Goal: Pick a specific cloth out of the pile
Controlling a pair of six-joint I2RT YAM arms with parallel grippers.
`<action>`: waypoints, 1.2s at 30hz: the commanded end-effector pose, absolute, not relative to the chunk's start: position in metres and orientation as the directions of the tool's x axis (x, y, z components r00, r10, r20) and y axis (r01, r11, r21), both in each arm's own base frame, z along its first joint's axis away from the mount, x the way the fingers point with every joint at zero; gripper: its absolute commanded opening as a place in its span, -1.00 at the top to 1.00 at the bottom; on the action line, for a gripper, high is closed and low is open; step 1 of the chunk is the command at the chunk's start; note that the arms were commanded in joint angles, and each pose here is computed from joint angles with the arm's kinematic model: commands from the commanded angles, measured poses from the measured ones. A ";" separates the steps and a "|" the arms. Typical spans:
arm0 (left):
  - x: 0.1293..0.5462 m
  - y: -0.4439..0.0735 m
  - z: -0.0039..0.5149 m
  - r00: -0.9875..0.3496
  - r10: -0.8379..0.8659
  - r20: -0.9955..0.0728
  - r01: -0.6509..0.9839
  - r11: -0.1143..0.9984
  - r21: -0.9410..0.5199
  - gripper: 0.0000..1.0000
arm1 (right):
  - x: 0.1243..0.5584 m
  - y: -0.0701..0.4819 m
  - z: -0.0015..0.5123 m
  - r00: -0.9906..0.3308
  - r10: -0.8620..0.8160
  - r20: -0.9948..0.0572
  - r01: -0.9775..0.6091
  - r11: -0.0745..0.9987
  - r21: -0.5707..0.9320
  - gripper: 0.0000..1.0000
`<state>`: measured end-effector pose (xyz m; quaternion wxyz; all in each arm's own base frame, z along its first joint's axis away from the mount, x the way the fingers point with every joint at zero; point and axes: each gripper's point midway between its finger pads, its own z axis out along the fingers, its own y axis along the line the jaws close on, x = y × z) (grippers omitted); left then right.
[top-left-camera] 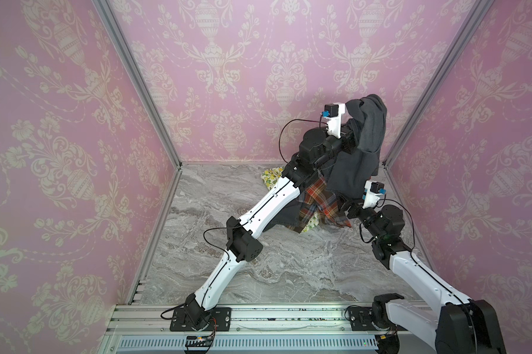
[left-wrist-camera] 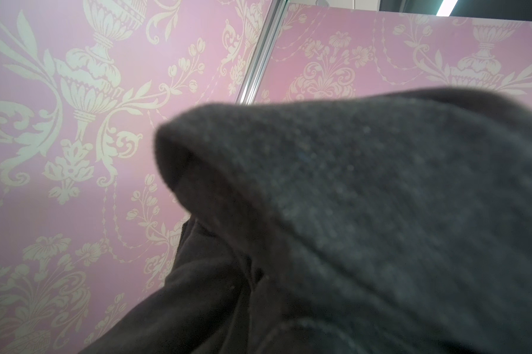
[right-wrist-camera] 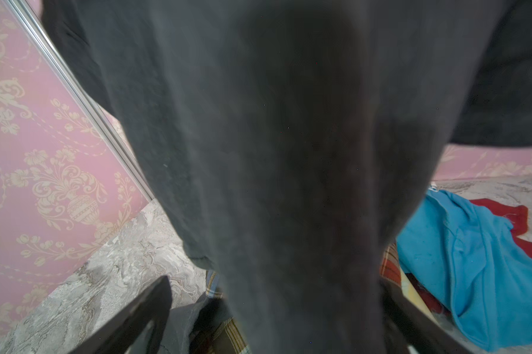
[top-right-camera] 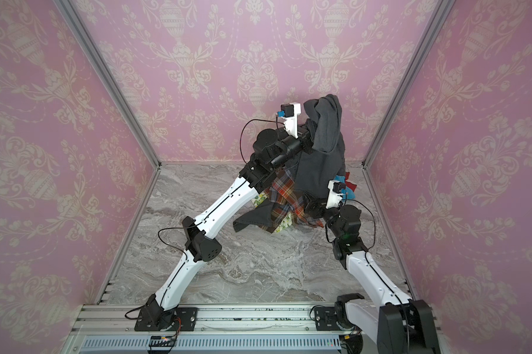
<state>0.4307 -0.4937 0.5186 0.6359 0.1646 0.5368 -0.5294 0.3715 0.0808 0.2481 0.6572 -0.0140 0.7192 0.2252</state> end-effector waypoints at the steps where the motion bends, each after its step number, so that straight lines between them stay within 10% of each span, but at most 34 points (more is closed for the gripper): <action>1: 0.356 -0.441 0.638 0.027 -0.648 -0.761 0.925 0.304 -0.227 1.00 | 0.384 0.093 0.267 -0.049 0.273 -0.961 -0.385 0.882 0.270 -1.00; 17: 0.331 -0.452 0.639 0.002 -0.590 -0.807 0.935 0.288 -0.208 1.00 | 0.456 0.110 0.367 0.178 0.310 -0.934 -0.481 0.856 0.192 -0.99; 25: 0.343 -0.457 0.615 -0.001 -0.475 -0.880 0.902 0.379 -0.206 1.00 | 0.470 0.096 0.439 0.164 0.333 -0.928 -0.485 0.847 0.218 0.99; 36: 0.416 -0.431 0.528 -0.103 -0.246 -0.964 0.771 0.592 -0.234 1.00 | 0.459 0.056 0.523 0.198 0.303 -0.932 -0.382 0.900 0.211 1.00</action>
